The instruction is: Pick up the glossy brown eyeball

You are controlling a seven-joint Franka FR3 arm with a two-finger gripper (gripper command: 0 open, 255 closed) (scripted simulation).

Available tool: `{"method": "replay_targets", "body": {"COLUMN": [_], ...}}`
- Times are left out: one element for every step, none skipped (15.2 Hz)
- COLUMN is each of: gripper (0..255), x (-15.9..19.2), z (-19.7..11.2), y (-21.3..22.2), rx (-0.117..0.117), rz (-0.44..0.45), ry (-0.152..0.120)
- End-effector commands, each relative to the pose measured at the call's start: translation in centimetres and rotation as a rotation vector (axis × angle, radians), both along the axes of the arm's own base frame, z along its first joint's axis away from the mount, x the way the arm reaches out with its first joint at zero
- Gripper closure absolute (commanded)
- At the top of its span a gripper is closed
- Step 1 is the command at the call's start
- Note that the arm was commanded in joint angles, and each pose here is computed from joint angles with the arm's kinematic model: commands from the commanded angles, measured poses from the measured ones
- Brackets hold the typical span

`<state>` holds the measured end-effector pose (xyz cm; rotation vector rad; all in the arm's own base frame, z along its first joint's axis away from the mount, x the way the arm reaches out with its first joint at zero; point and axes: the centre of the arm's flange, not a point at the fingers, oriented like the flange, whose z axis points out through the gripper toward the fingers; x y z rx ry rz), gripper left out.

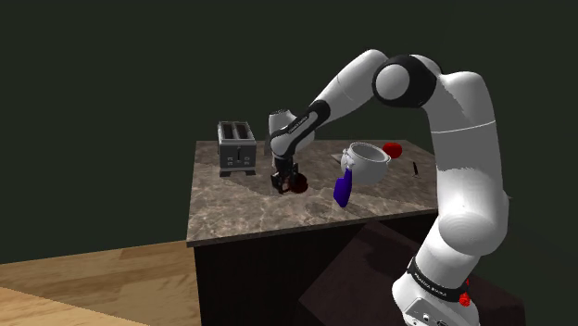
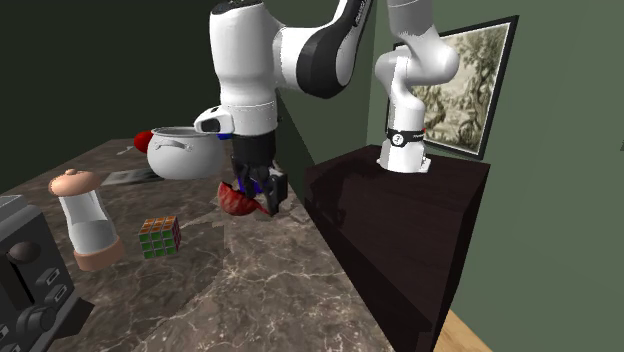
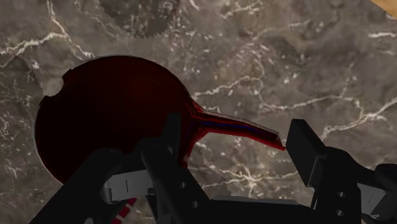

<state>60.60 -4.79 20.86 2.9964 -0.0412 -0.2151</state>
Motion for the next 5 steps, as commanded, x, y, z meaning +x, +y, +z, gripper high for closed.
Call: {"method": "replay_targets", "body": {"gripper": [255, 255, 255, 255, 255], "x": [0.0, 0.0, 0.0, 0.0, 0.0], "z": [1.1, 1.7, 2.2, 2.3, 2.3], "y": [0.0, 0.0, 0.0, 0.0, 0.0], "rx": [0.000, 0.000, 0.000, 0.000, 0.000], "rz": [0.000, 0.000, 0.000, 0.000, 0.000], "ry": [0.000, 0.000, 0.000, 0.000, 0.000]}}
